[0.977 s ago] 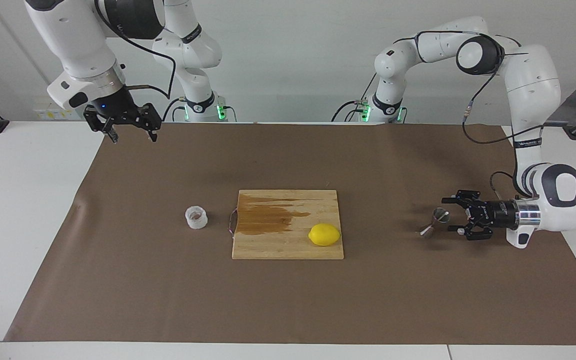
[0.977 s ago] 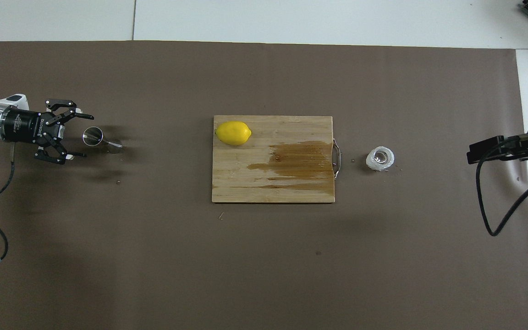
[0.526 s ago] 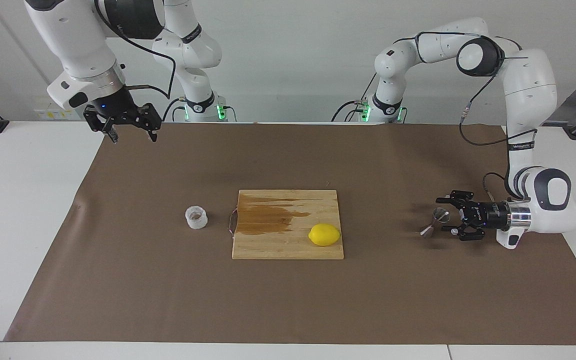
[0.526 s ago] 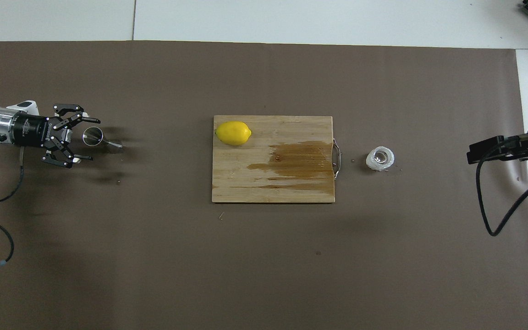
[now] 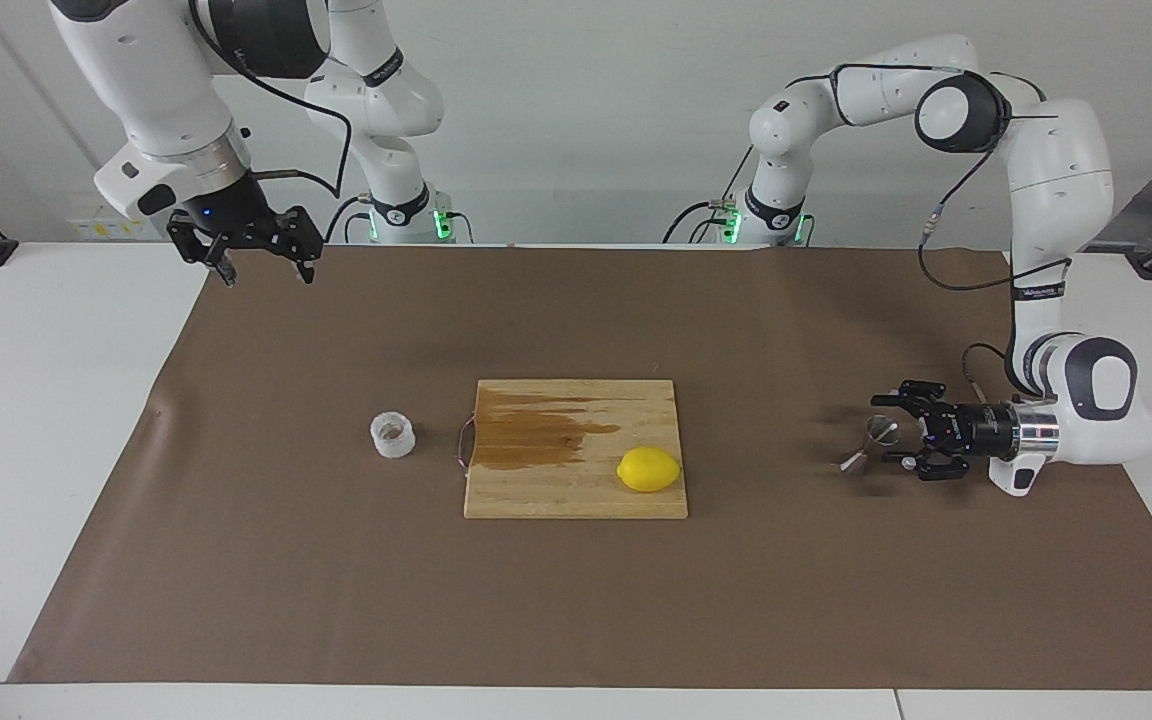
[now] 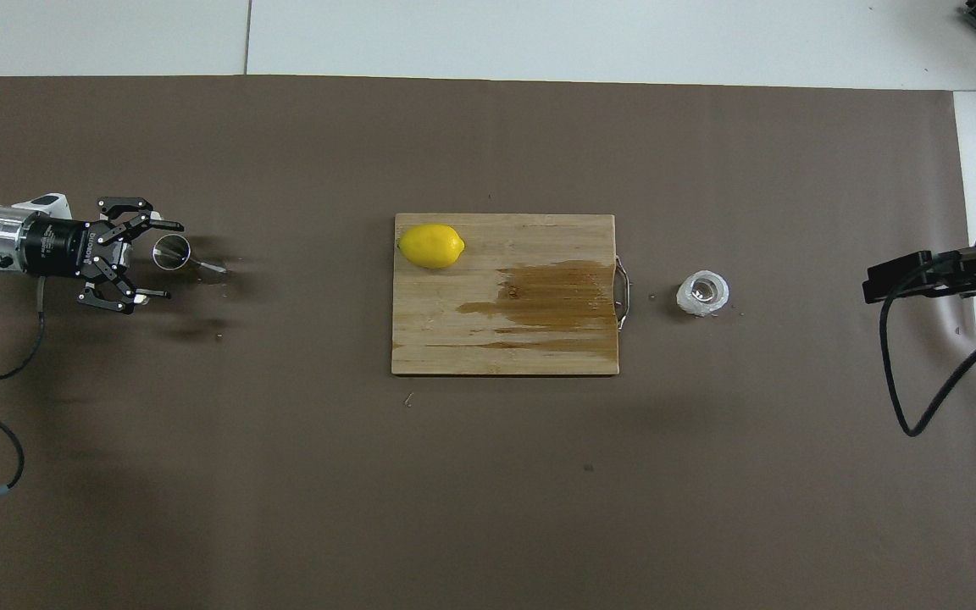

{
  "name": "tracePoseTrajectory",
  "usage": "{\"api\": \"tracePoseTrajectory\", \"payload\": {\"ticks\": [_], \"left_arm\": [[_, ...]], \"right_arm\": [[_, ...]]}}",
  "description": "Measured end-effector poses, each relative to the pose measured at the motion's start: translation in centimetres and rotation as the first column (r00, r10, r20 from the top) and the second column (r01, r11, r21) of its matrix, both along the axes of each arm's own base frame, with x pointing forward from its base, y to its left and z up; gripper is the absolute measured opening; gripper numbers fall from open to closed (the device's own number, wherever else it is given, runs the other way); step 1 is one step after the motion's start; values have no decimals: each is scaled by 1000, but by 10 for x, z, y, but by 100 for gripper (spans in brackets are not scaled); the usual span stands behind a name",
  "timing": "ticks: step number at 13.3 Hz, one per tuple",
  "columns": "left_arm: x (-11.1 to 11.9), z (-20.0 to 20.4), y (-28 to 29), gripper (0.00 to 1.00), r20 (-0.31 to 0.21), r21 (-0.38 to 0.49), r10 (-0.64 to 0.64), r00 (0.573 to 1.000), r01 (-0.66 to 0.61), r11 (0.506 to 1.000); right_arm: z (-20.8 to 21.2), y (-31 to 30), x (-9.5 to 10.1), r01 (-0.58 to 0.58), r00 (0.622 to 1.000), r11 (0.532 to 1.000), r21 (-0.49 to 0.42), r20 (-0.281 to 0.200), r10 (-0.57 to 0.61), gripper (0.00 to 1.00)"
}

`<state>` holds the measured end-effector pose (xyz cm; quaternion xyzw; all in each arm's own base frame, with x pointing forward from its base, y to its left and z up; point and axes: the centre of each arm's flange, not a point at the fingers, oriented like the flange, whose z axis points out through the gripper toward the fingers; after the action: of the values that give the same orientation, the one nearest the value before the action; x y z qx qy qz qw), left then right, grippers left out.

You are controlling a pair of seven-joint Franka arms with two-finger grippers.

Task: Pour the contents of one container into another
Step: 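Open the left gripper and move it around the small metal cup, then close the left gripper on the metal cup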

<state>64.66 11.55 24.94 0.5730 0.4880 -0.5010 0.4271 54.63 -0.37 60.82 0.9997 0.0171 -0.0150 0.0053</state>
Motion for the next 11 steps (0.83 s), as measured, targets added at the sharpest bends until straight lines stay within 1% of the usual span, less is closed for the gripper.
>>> {"api": "tracePoseTrajectory", "payload": {"ticks": [11], "left_arm": [[0, -7, -8, 100, -14, -30, 36, 999, -36, 999]], "right_arm": [[0, 0, 0, 0, 1000, 1000, 0, 0, 0, 100]]}}
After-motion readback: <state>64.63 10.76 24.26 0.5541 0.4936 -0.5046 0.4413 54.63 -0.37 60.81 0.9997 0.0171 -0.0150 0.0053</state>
